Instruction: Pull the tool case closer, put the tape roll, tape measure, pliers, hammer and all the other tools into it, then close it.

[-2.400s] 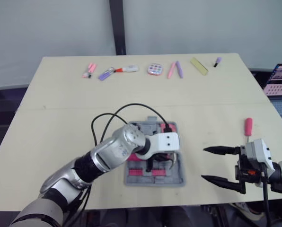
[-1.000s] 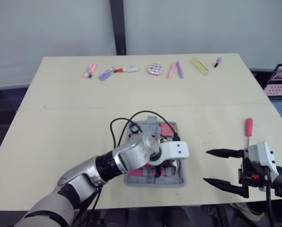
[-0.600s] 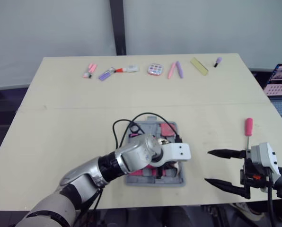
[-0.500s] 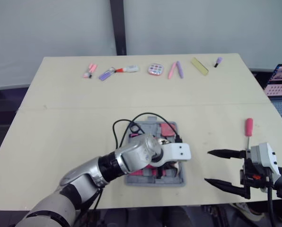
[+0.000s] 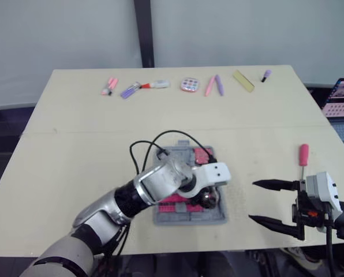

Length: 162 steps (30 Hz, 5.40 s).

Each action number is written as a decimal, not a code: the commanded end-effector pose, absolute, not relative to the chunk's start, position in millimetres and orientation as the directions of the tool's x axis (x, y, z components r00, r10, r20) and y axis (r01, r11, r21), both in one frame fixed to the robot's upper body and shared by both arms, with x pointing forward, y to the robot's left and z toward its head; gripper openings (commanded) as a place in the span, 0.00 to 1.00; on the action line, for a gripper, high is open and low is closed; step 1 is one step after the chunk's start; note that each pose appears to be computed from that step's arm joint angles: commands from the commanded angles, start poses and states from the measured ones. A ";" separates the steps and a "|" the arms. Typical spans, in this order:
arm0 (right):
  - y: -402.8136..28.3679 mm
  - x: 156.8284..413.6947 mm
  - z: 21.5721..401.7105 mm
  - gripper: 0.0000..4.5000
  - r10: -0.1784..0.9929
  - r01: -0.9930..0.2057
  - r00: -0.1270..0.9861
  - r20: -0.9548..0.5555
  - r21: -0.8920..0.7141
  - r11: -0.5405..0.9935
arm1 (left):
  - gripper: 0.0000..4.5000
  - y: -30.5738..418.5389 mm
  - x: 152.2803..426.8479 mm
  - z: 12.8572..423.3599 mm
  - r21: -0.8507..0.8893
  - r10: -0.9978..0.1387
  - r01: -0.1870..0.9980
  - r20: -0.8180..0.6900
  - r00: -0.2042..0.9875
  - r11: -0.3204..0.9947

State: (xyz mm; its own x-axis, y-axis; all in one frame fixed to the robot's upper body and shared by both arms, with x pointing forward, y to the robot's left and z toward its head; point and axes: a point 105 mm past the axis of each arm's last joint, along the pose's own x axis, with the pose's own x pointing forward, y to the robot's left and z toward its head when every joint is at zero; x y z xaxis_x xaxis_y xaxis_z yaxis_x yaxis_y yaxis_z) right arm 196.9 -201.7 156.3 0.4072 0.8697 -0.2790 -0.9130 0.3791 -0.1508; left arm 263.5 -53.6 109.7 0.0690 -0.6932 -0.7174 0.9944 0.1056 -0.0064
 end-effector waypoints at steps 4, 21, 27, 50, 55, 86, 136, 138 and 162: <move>-197.6 197.6 159.7 1.00 0.878 -0.912 0.408 -0.252 -0.165 0.376 | 0.01 -64.1 272.1 155.0 0.025 -0.859 0.994 -0.501 0.101 0.102; -199.3 199.6 161.7 1.00 0.875 -0.909 0.412 -0.252 -0.171 0.379 | 0.01 38.7 271.7 156.0 0.162 -0.977 0.986 -0.215 0.009 -0.027; -200.6 202.0 163.0 1.00 0.875 -0.909 0.413 -0.254 -0.175 0.378 | 0.01 45.7 266.0 120.4 0.164 -0.957 0.987 -0.286 0.051 0.003; -202.5 199.9 164.9 1.00 0.867 -0.904 0.424 -0.260 -0.178 0.389 | 0.01 38.6 273.3 63.9 0.185 -0.912 0.981 -0.390 0.132 0.063; -203.1 198.8 165.4 1.00 0.866 -0.904 0.425 -0.263 -0.179 0.389 | 0.01 40.0 273.6 55.8 0.179 -0.899 0.982 -0.417 0.135 0.064; -206.3 192.8 167.2 1.00 0.859 -0.900 0.434 -0.270 -0.175 0.400 | 0.01 49.2 258.0 -9.2 -0.011 -0.822 0.990 -0.559 0.109 0.139; -185.9 197.0 146.2 1.00 0.880 -0.909 0.417 -0.226 -0.128 0.397 | 0.30 141.1 220.0 127.9 0.166 -0.878 0.883 -0.127 0.461 0.440; -185.1 195.8 144.3 1.00 0.883 -0.911 0.412 -0.225 -0.122 0.394 | 0.54 153.5 203.4 121.5 0.161 -0.862 0.874 -0.158 0.481 0.458; -211.8 219.1 136.0 1.00 0.772 -0.808 0.589 -0.240 -0.189 0.558 | 0.99 168.3 180.5 129.7 0.200 -0.862 0.875 -0.179 0.474 0.440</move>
State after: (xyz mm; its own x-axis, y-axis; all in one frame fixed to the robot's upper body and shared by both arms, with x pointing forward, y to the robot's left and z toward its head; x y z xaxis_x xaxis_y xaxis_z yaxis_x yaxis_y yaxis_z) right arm 209.8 -199.5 128.1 0.4973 0.8300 -0.2525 -0.8674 0.4813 -0.1261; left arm 180.6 184.3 111.1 0.5278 -0.8174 -0.2310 0.8488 0.4969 0.1808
